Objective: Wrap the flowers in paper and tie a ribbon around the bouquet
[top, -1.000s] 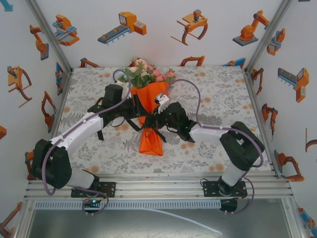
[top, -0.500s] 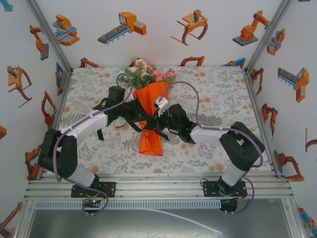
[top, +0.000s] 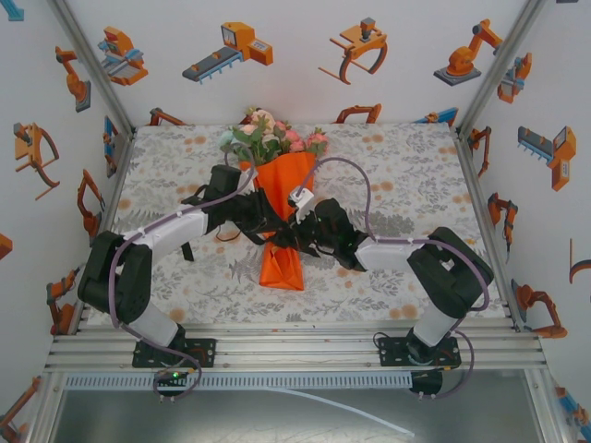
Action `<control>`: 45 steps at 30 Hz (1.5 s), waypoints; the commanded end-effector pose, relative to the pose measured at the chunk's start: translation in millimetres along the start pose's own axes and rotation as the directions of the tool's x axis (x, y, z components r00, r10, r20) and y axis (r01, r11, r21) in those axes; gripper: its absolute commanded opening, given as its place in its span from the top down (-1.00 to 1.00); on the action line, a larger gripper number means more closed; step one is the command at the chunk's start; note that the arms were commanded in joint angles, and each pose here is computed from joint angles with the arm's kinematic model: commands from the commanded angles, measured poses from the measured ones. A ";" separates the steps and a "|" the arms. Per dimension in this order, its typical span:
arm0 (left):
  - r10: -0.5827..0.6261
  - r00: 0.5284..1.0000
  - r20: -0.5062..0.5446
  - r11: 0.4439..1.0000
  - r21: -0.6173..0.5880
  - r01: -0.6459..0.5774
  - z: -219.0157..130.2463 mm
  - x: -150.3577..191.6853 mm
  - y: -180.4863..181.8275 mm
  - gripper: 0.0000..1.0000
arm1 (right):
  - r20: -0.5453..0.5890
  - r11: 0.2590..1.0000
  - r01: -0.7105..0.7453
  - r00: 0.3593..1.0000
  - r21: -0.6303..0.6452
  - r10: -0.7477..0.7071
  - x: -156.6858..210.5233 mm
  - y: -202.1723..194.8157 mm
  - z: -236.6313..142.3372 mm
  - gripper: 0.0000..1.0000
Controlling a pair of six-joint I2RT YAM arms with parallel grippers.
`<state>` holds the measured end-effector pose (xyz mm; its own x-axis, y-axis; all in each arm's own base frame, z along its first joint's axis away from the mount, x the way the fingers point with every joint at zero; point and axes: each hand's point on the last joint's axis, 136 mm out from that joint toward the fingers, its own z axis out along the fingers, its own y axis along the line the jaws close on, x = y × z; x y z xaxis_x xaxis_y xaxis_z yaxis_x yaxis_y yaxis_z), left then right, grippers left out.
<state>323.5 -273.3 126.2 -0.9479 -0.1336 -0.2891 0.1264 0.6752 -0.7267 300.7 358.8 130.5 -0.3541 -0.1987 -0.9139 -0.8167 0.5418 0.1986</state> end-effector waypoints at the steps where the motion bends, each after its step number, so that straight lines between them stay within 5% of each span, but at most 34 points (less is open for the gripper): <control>1: 0.008 0.998 -0.066 0.998 -0.064 -0.012 -1.8 21.5 12.8 0.22 | 0.138 0.998 0.057 0.989 0.004 -0.057 -42.4 3.9 -10.2 1.00; 8: 0.025 0.999 -0.034 0.999 0.039 -0.024 -7.6 13.0 -11.2 0.23 | 0.141 0.998 0.057 0.988 -0.008 -0.056 -41.7 6.2 -11.6 1.00; 14: 0.004 0.996 -0.088 0.998 0.070 0.002 6.0 22.8 -12.1 0.44 | 0.159 0.999 0.048 0.986 -0.015 -0.045 -46.5 7.1 -10.1 1.00; 20: 0.028 0.996 -0.086 0.997 0.073 -0.022 0.3 23.1 -16.2 1.00 | 0.150 0.999 0.037 0.988 0.008 -0.038 -41.4 2.4 -10.4 0.88; 27: 0.066 0.998 -0.008 0.998 0.009 -0.065 -17.1 8.0 -11.1 1.00 | 0.148 0.999 0.047 0.988 -0.003 -0.046 -33.2 8.8 -28.1 0.29; 36: 0.095 0.995 0.028 0.995 0.012 -0.096 -22.7 -1.6 -18.5 1.00 | 0.138 0.998 0.065 0.988 0.025 -0.068 -17.5 8.8 -50.1 0.45; 41: 0.125 0.992 0.024 0.991 -0.048 -0.124 -22.2 1.3 -9.8 1.00 | 0.198 0.998 0.053 0.979 -0.015 -0.049 -44.6 19.6 -58.8 0.29; 45: 0.143 0.989 0.028 0.989 -0.049 -0.142 -24.1 2.7 -12.4 1.00 | 0.222 0.995 -0.098 0.971 0.019 0.092 -66.4 9.9 -59.6 0.27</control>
<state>313.2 -263.8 131.9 -0.9335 -0.0817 -0.3492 0.1862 0.7218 -0.6666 274.2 327.1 176.7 -0.2858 -0.0847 -0.9545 -0.8150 0.5455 0.1957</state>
